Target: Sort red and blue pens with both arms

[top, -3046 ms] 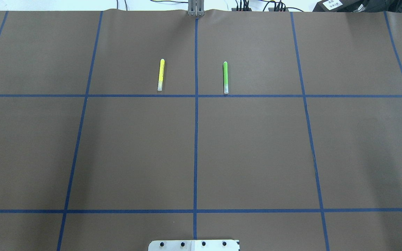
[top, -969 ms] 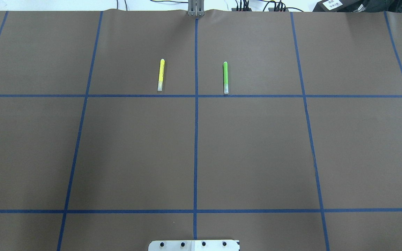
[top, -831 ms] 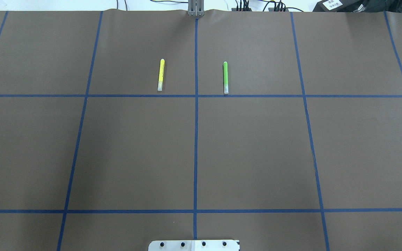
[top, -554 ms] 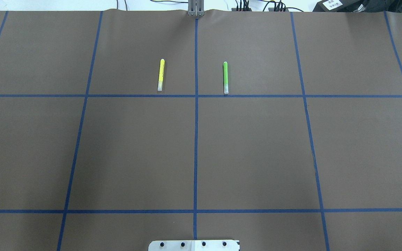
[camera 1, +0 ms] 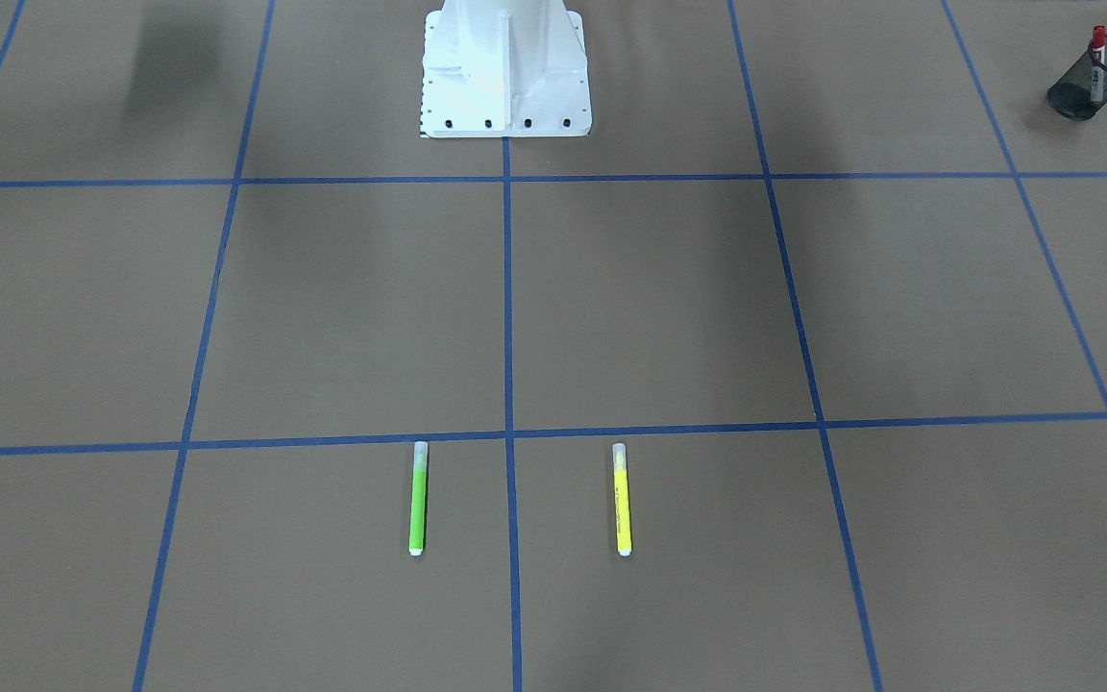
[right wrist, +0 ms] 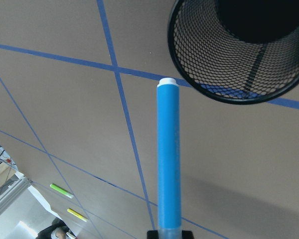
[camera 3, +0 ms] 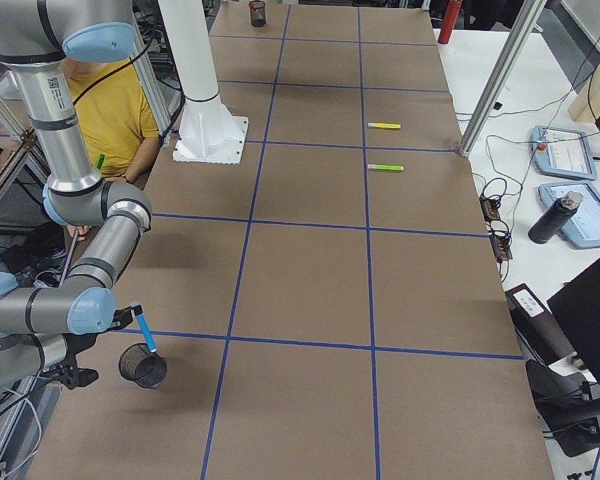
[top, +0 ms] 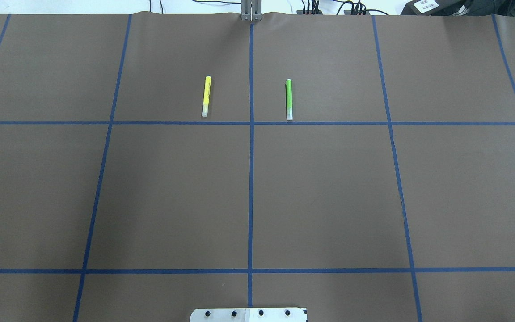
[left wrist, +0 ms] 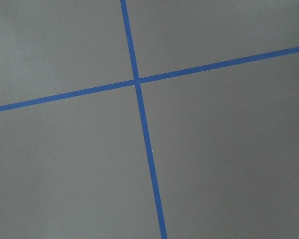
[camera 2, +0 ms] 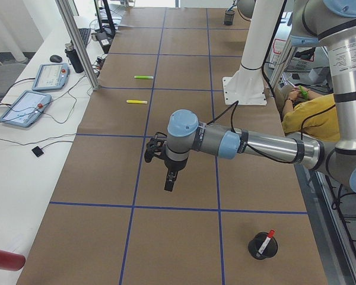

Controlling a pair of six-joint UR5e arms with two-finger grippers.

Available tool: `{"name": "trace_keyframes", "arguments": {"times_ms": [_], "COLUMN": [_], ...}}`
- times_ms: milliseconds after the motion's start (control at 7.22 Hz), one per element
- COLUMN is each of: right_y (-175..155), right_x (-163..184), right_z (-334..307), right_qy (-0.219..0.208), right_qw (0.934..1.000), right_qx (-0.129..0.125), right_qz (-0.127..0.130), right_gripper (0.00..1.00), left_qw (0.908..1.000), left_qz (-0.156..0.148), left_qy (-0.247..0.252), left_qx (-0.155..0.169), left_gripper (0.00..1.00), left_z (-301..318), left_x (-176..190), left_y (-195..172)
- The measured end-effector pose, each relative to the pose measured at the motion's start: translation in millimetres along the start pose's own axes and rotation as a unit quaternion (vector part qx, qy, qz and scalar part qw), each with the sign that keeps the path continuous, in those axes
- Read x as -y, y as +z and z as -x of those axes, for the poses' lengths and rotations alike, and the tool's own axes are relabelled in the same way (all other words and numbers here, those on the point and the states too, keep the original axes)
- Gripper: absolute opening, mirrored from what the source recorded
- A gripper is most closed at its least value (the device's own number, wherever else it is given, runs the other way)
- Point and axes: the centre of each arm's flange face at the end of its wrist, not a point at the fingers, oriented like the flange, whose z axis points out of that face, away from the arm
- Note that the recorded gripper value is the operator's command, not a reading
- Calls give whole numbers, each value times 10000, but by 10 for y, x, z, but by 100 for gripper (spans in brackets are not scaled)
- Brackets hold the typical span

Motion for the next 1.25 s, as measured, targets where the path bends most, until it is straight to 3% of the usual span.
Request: {"name": "trace_keyframes", "arguments": {"times_ms": [138,415,831,1246], "right_y": [-80,-170,-198,-143], "right_x": [-8,14,2,-6], "right_z": [-48,-283,-375,-350], "right_qy": [-33,-109,342,693], "right_qw": [9997,9976,9963,9952], "right_qx": [-254,-454,-248,92], "right_qz": [-63,-507,-754,-689], "right_gripper": [0,0,0,0], "left_qw": [10000,10000,10000,10000], "left_qz": [-1,-25,-22,-21], "left_qy": [8,32,65,84], "left_qx": [-1,-3,-10,-16], "left_gripper": [100,100,100,100], "left_z": [-4,-12,-32,-47], "left_x": [1,7,13,18], "left_y": [0,-4,8,10]}}
